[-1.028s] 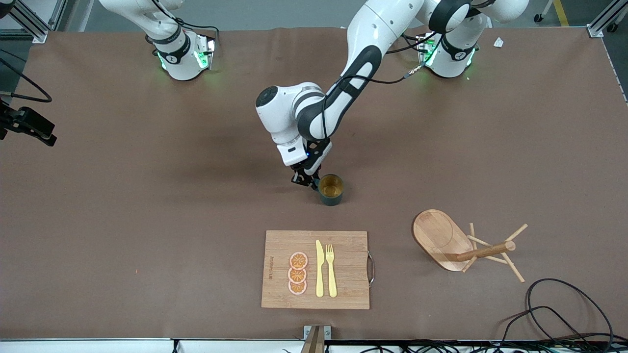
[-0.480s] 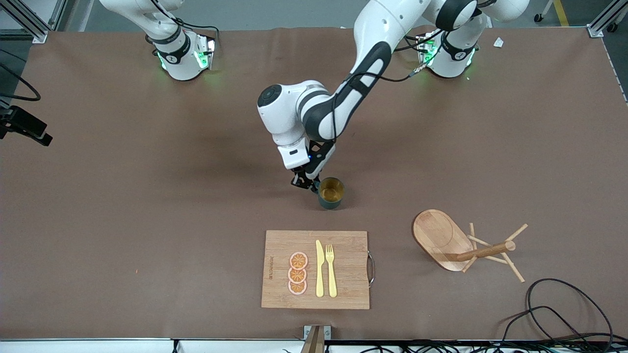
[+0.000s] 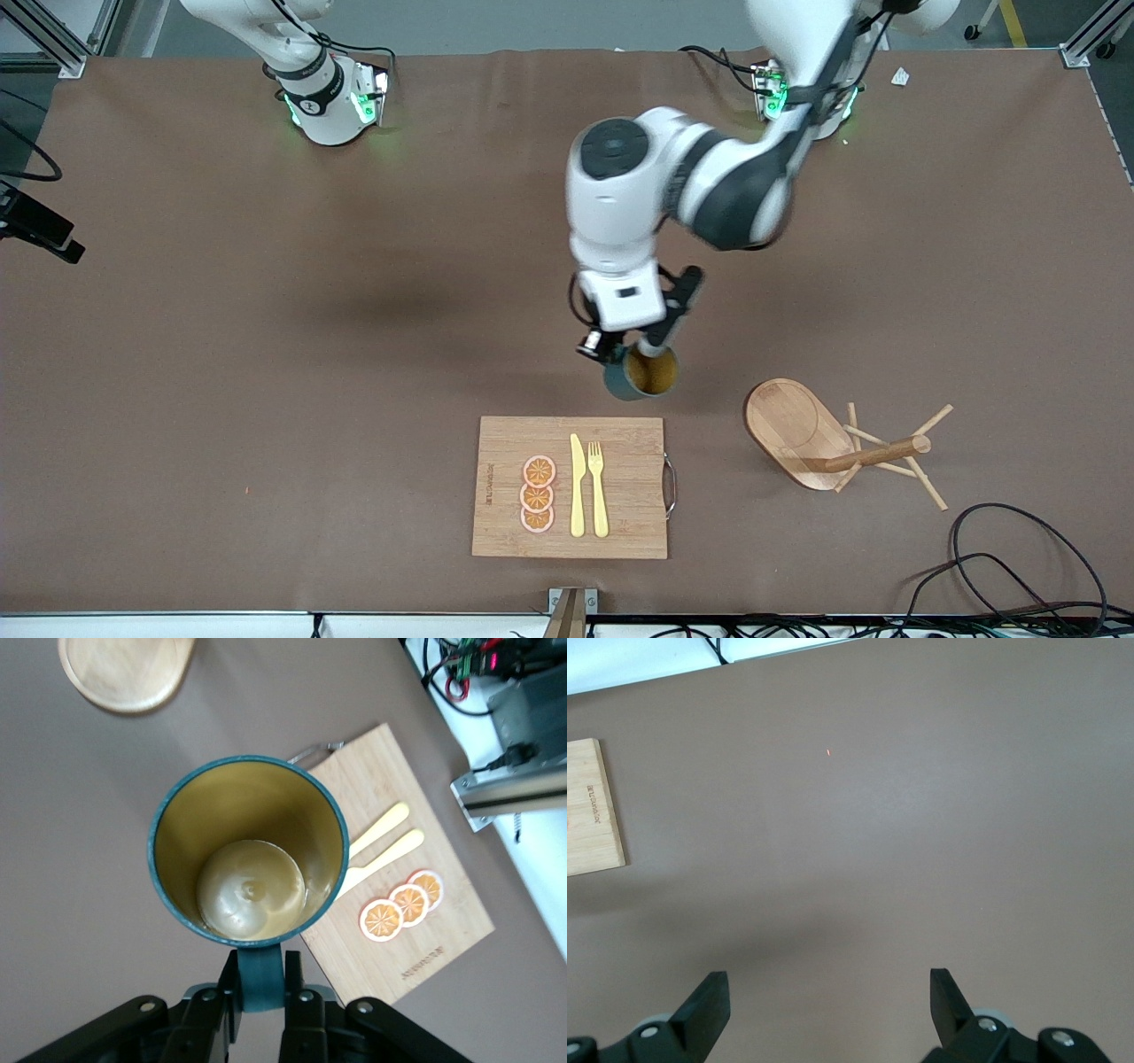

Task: Pass cup and hang on rack
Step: 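Carry the mug with the left gripper to the wooden rack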

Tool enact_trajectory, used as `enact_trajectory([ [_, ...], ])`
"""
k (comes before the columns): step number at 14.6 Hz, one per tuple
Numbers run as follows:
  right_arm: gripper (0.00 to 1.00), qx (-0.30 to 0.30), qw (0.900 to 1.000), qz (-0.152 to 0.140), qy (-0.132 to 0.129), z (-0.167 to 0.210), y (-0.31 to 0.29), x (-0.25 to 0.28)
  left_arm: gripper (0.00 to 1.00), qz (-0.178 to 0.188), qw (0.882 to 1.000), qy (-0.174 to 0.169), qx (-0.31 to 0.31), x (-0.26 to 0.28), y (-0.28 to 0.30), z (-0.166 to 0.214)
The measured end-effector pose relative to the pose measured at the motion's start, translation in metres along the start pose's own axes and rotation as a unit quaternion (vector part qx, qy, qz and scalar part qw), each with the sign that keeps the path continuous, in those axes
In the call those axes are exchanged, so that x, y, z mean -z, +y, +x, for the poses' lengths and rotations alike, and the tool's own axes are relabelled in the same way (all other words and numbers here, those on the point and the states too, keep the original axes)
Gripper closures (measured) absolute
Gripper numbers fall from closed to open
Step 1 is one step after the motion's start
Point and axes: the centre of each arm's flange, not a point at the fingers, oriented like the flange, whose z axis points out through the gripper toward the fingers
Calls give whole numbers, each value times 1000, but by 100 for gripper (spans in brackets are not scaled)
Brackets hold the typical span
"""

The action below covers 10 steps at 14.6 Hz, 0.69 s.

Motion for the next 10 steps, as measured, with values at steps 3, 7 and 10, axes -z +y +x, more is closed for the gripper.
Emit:
enact_trajectory([
  [3,0,0,1000,0,1,0,1,1,79,-2,998,-66,-4,38,-7,95],
  [7,0,0,1000,1,1,0,0,1,79,-50,984,-171,20,58,-23,207],
  [10,0,0,1000,1,1,0,0,1,79,-97,964,-245,30,58,-41,274],
])
